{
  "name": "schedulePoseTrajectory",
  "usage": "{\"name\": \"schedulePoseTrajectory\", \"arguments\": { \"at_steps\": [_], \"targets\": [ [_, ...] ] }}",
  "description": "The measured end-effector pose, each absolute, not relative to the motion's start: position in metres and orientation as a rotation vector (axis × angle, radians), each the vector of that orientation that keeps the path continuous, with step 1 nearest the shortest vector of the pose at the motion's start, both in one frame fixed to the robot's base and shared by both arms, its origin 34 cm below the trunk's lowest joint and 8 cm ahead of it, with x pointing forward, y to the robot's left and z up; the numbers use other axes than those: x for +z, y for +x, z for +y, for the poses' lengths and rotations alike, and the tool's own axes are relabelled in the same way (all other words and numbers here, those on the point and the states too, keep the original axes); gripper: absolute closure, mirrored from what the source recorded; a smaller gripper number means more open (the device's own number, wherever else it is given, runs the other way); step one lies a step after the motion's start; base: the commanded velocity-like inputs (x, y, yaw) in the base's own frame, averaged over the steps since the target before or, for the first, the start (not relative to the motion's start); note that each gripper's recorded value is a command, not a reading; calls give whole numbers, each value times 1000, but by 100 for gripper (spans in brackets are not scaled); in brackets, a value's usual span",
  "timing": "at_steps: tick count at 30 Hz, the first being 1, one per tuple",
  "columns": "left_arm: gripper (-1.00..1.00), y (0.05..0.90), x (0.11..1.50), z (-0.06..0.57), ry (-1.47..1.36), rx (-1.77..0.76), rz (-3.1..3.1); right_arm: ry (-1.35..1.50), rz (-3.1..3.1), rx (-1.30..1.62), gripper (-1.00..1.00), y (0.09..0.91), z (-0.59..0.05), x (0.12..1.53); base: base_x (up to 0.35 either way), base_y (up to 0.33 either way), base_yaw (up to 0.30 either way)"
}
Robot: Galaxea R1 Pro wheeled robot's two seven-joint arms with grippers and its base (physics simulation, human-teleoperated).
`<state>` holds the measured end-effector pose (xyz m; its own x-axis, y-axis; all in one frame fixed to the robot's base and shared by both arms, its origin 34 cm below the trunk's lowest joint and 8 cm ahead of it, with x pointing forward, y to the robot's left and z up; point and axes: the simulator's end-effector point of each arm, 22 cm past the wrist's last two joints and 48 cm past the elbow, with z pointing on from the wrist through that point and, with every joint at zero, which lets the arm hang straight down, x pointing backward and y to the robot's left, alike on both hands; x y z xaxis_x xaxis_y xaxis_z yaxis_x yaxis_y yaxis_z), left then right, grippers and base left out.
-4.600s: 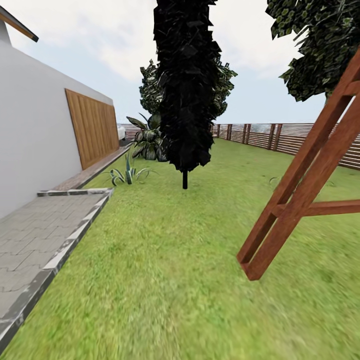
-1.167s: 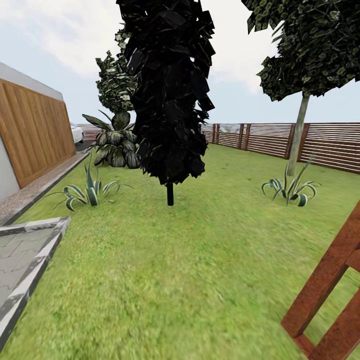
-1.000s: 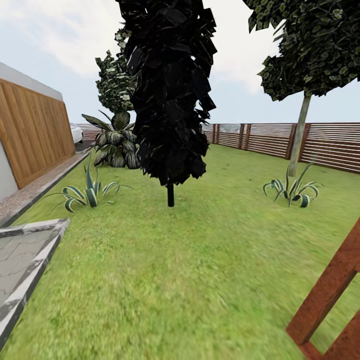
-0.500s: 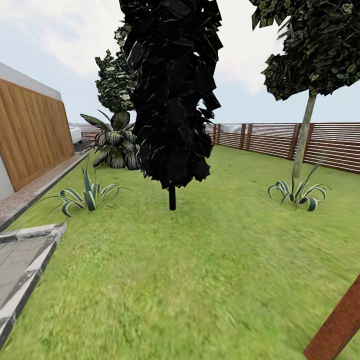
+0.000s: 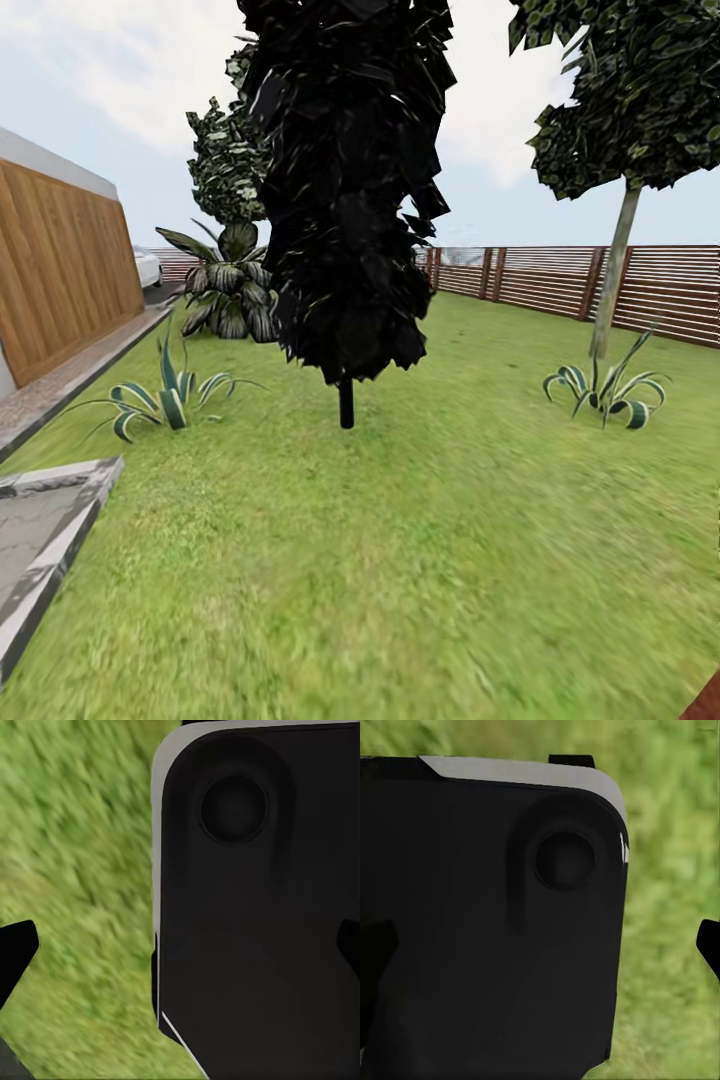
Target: Take the three Easter eggs out of the wicker basket on the lawn in the garden, then place them on the lawn next to a single tree (choose any tree) so that all three eggs are next to the same tree and none are left in the basket.
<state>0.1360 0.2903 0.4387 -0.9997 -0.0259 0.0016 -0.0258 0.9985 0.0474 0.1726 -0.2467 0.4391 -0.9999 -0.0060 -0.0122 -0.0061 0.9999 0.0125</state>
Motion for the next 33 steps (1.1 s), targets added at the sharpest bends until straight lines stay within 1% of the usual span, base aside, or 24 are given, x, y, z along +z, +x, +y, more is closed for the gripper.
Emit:
{"name": "schedulePoseTrajectory", "arguments": {
  "at_steps": [13,33],
  "targets": [
    [-100,136,439,290,41,-74,-3138,-9,3129,20,-100,173,-247,439,332,75,-261],
    [-100,136,439,291,42,-77,-3138,-10,3129,20,-100,173,-247,439,332,75,-12]
  ]
}}
